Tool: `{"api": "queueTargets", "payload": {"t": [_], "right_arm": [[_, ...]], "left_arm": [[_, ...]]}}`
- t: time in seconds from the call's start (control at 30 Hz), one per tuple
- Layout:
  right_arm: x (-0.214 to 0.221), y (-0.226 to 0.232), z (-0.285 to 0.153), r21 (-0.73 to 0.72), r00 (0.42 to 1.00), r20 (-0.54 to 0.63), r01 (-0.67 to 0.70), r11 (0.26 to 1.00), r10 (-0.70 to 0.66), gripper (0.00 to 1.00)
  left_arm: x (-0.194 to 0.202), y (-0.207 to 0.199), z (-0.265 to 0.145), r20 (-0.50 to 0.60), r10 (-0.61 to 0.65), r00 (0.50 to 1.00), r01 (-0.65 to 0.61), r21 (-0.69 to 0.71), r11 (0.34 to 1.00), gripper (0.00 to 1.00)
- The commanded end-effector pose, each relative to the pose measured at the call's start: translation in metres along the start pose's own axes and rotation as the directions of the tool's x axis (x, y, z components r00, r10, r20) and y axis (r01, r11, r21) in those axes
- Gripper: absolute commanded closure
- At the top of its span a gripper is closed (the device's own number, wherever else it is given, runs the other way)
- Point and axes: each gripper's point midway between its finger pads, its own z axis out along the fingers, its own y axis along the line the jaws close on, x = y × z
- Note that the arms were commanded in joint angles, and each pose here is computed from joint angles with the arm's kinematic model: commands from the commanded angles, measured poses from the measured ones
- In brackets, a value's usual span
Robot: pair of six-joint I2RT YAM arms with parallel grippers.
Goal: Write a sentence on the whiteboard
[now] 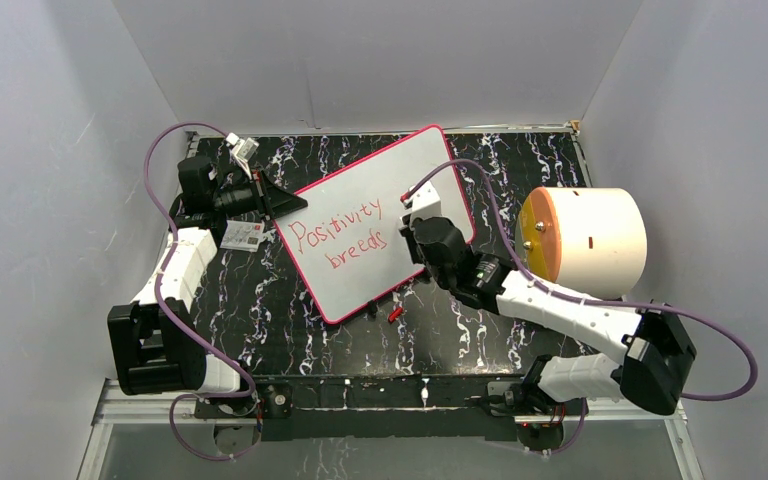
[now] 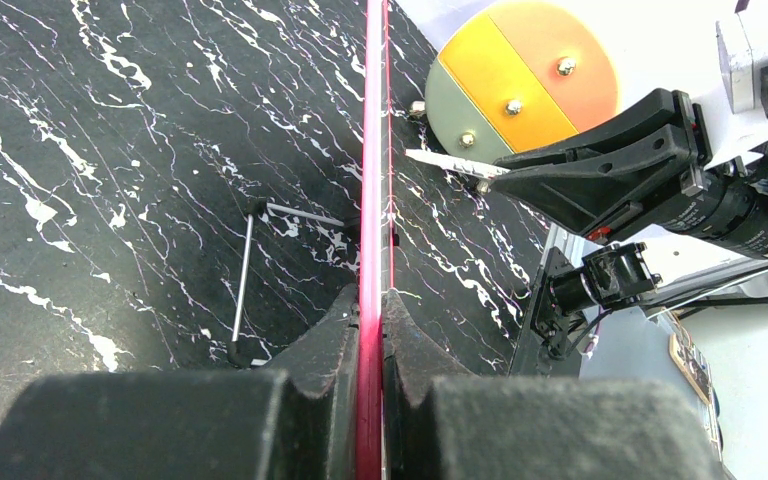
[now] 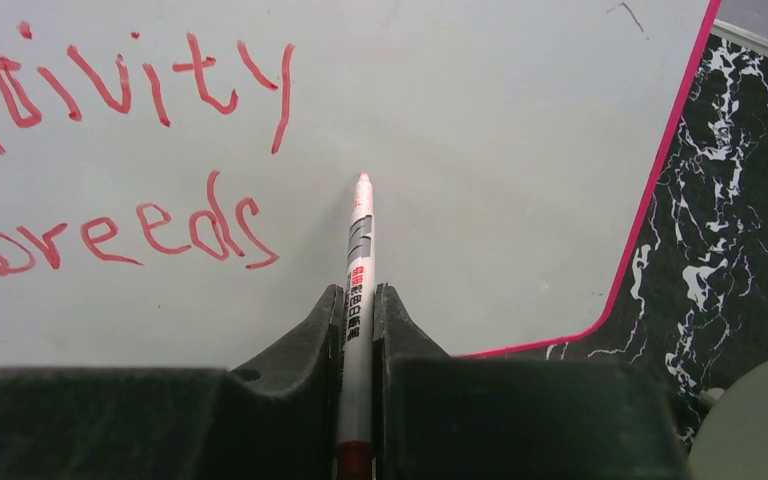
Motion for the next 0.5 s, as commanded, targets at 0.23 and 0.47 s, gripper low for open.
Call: {"api": "queueTargets", "payload": {"t": [0.23,0.47], "right_arm": [[-0.043,0.005,0.013,-0.034,0.993,0.104,-0.054,0.998,0.057,1.00],[-0.027,0.004,0.019,-0.028,0.997,0.046,-0.057,0.998,0.058,1.00]], "left_arm": [[0.028,0.034,0.007,-0.052,-0.036,0.998,0.030,-0.120,0.992,1.00],[0.028,0.034,0.007,-0.052,-0.036,0.998,0.030,-0.118,0.993,1.00]]}}
